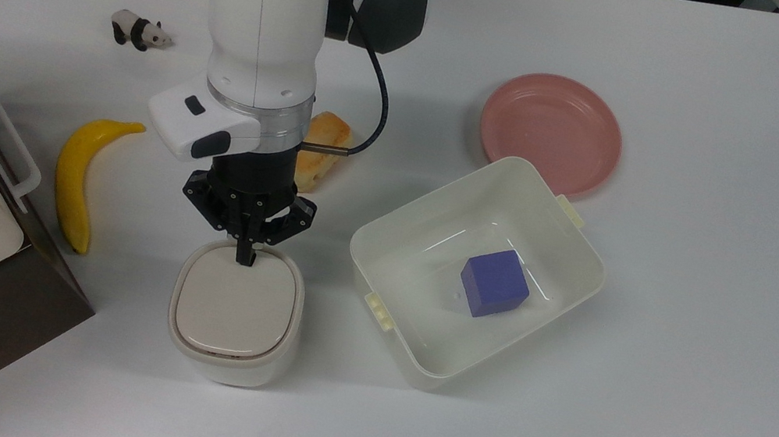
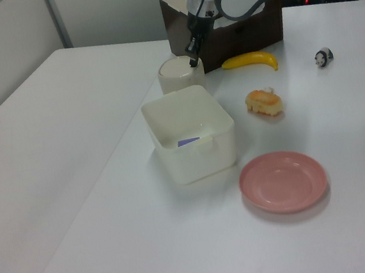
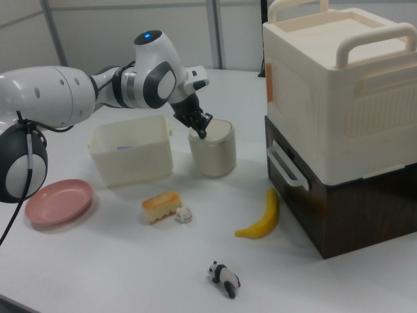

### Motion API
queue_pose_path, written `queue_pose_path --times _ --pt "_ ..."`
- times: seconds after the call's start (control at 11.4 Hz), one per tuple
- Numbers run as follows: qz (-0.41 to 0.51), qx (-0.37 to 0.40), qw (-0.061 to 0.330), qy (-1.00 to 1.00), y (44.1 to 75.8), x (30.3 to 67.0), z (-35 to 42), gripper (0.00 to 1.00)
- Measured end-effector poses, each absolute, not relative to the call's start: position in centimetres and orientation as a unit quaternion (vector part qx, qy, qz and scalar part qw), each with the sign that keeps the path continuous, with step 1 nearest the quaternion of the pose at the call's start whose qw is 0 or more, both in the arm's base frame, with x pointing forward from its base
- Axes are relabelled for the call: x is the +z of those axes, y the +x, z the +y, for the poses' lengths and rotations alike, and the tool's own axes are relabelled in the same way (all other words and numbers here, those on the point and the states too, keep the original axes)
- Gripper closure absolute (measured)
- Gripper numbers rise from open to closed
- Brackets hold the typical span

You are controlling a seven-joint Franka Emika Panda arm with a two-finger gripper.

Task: Open the trash can
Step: 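Press the gripper onto the lid's push button, then lift the gripper up away from the popped-open lid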

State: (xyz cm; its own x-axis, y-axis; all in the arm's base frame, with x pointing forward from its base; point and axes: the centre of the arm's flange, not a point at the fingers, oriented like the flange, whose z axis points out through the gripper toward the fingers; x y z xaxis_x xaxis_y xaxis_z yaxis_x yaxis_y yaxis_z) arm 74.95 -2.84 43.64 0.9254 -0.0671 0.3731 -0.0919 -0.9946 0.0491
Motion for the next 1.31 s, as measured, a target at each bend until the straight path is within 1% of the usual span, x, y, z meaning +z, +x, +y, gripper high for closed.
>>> queue_pose_path --times 0.18,0.35,0.44,0.61,0.7,0.79,0.96,1.14,1.23,1.31 --pt "-0.041 0.193 0.033 0.980 75.0 44.1 -2.9 0.99" --pt "-0.046 0.207 0.028 0.977 75.1 45.6 -3.1 0.99" --pt "-0.051 0.215 0.023 0.975 75.1 46.6 -3.2 0.99" --pt "-0.067 0.239 0.001 0.969 74.6 50.3 -3.5 0.99" --pt "-0.076 0.241 -0.012 0.968 73.9 52.6 -3.4 0.99" --pt "-0.087 0.226 -0.031 0.970 72.6 54.9 -3.5 0.99" --pt "-0.094 0.165 -0.077 0.979 68.5 59.8 -4.1 0.99" --pt "-0.070 0.101 -0.096 0.988 64.9 62.3 -4.1 0.99" --pt "-0.062 0.079 -0.098 0.990 63.8 62.8 -3.8 0.99" --pt "-0.059 0.065 -0.099 0.991 63.5 62.7 -3.7 0.99"
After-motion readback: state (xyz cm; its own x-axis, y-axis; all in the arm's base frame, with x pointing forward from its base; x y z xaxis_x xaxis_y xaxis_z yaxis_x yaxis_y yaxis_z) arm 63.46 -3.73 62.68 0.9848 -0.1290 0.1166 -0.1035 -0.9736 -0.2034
